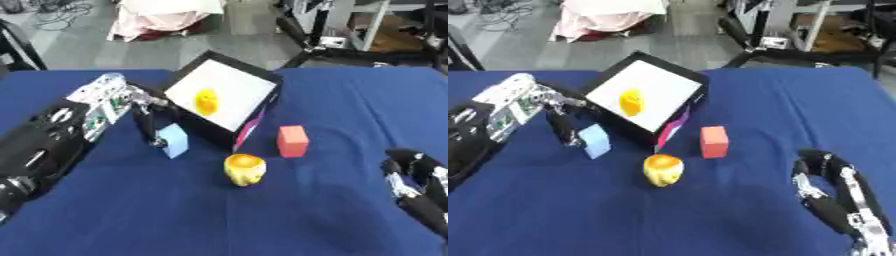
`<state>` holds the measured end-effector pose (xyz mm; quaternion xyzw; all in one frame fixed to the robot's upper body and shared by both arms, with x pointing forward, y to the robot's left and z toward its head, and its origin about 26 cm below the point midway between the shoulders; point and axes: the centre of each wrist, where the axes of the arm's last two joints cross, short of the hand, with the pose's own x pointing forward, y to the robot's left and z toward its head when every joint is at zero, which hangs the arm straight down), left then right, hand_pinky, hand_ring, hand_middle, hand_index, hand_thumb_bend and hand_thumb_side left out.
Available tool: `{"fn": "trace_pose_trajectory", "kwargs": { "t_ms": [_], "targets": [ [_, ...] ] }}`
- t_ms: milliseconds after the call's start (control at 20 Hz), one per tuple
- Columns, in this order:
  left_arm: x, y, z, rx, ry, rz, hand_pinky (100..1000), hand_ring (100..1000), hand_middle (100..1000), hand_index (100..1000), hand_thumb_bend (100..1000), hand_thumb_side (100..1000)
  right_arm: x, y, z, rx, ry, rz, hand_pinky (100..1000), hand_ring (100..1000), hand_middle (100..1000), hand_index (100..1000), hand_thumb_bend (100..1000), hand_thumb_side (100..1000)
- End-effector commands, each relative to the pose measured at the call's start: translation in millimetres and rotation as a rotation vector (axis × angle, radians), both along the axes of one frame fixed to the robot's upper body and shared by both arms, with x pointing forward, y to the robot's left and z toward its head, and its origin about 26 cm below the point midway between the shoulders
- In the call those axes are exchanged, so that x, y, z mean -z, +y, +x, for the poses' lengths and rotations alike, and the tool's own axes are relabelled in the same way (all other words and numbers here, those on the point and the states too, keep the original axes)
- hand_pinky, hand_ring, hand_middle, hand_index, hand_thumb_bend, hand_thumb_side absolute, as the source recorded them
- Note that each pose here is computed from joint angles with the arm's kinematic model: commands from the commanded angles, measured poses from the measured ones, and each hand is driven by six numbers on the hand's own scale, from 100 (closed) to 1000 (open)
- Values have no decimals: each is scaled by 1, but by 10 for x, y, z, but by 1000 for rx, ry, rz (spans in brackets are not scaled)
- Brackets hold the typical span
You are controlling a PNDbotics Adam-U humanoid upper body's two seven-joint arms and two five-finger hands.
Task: Pick up objects on the table and place them in the box.
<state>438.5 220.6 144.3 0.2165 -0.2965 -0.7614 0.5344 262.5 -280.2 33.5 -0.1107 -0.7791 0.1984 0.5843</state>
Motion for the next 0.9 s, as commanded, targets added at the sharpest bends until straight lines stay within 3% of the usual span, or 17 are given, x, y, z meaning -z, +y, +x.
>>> {"fn": "trace_pose_trajectory", "kwargs": {
  "t_ms": [50,500,900],
  "targets": [
    [-61,6,28,7,-9,-2,865,818,859,972,307,232,-63,-32,22,-4,-21,-15,727,648,573,730,100,435],
    [58,-51,48,28,2,36,786,745,781,909,236,193,-62,-26,24,-7,-20,-14,727,648,573,729,100,435],
    [-17,-71,44,52,-123,54,565,475,476,662,100,155,-60,-28,24,-5,-20,-14,727,648,573,729,100,434]
  ]
}}
